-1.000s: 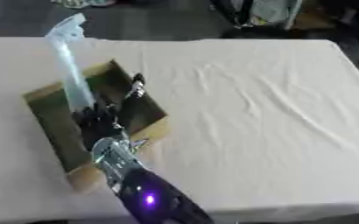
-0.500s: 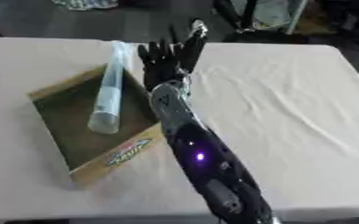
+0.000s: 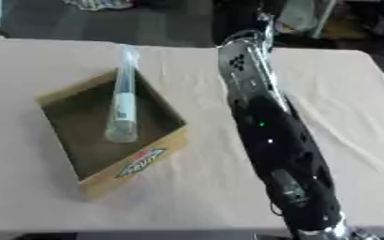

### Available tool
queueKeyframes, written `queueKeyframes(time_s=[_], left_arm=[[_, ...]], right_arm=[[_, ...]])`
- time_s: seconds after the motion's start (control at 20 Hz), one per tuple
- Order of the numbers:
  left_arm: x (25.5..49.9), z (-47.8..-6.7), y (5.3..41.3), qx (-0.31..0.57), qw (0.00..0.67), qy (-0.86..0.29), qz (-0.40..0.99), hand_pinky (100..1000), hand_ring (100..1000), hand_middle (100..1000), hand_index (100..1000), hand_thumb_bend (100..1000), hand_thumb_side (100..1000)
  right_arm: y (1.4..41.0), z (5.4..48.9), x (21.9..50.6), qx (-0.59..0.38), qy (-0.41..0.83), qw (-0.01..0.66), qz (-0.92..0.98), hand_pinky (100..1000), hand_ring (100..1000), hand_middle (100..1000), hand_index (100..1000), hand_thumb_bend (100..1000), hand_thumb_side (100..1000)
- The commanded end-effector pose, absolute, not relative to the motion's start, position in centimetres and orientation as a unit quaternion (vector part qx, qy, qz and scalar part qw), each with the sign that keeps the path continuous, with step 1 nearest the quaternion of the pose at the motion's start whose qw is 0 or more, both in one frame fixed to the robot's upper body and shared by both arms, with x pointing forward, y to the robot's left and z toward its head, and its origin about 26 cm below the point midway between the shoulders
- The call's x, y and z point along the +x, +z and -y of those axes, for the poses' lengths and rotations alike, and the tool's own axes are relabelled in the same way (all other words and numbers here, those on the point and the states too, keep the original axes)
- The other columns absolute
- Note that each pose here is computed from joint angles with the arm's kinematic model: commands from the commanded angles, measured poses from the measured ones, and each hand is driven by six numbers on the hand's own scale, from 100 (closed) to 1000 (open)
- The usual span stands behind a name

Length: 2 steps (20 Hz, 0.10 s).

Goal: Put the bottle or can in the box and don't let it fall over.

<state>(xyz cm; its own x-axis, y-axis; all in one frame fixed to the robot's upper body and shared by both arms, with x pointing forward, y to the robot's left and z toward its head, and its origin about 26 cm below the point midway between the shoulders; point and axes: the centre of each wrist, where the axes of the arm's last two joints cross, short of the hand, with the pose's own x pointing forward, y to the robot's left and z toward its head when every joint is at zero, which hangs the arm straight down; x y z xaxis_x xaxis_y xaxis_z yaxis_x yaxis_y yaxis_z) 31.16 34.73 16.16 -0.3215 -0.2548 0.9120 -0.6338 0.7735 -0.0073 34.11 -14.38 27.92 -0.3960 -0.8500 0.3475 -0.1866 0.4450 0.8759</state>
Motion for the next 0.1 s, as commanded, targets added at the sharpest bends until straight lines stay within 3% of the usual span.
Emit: queueKeyframes(time_s=[0.05, 0.1], left_arm=[[30.8, -35.3, 17.5, 0.293, 0.49, 0.181, 0.801, 615, 694, 630, 784, 100, 741], [30.8, -35.3, 17.4, 0.295, 0.49, 0.181, 0.801, 615, 695, 629, 784, 100, 741]], right_arm=[[29.6, 18.2, 33.8, 0.297, -0.379, 0.383, 0.788, 212, 212, 190, 881, 100, 629], [29.8, 19.5, 33.9, 0.276, -0.374, 0.376, 0.802, 435, 376, 374, 872, 100, 604]])
